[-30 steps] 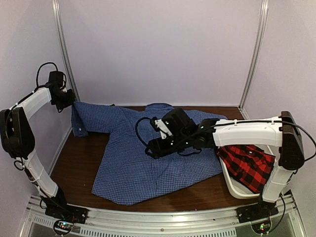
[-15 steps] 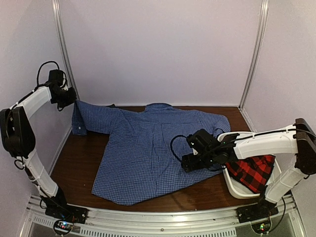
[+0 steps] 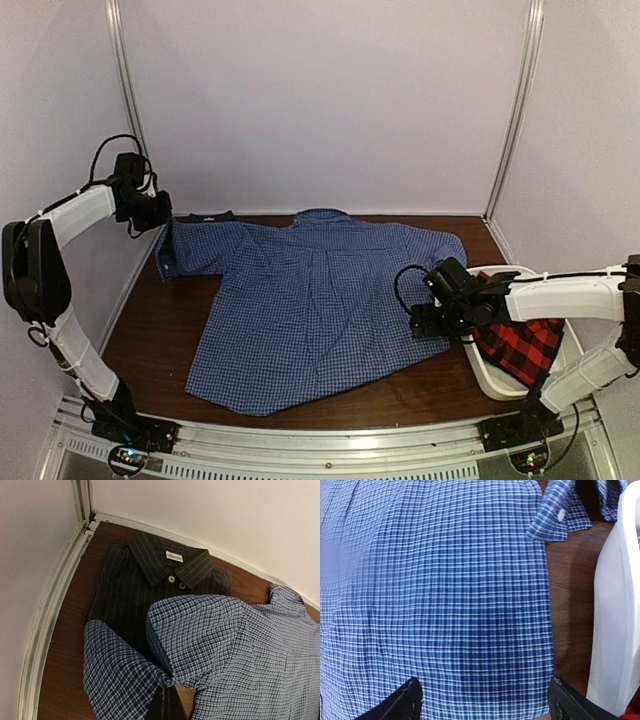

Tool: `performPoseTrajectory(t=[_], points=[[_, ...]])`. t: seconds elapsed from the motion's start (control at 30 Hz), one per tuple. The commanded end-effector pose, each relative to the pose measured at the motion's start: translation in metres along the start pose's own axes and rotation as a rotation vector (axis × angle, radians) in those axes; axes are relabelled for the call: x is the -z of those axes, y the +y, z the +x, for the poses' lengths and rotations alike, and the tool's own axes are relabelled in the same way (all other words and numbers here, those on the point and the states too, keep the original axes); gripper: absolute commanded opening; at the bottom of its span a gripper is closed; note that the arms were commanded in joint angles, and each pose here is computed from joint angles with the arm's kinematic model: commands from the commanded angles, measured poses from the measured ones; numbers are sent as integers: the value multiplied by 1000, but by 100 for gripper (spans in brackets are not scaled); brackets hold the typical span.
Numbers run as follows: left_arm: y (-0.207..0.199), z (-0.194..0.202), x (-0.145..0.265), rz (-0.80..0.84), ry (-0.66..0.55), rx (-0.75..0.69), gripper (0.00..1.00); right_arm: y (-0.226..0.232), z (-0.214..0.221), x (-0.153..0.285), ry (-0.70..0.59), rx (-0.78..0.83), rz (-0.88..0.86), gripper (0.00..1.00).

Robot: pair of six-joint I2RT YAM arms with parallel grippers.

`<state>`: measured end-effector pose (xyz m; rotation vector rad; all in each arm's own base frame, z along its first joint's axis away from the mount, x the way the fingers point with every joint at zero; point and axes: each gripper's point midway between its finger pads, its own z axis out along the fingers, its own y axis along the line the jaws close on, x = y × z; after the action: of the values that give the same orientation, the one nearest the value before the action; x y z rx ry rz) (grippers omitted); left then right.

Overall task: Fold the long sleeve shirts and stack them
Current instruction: Flatten out the crumpled shirt at the center of the board.

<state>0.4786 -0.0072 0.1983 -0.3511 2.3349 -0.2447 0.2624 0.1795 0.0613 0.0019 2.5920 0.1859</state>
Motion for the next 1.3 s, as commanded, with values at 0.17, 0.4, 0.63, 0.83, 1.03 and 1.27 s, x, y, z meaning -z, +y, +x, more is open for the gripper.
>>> performPoseTrajectory(t=[0.17, 0.4, 0.63, 0.83, 1.03, 1.27], points=[[-38, 6, 13, 74, -38, -76, 1, -33, 13, 2, 29, -23, 87, 89], [-44, 14, 11, 87, -21, -86, 0, -12, 31, -2, 66, -9, 10, 88], [-44, 17, 9, 93, -15, -87, 0, -5, 48, -12, 99, -5, 7, 81], [-45, 19, 9, 97, -10, -92, 0, 0, 56, -20, 114, 2, 7, 62], [-44, 20, 9, 95, -8, -96, 0, 15, 32, -8, 66, 14, 5, 22], [-42, 22, 7, 90, -5, -99, 0, 64, -39, 16, -50, 80, -39, 0]])
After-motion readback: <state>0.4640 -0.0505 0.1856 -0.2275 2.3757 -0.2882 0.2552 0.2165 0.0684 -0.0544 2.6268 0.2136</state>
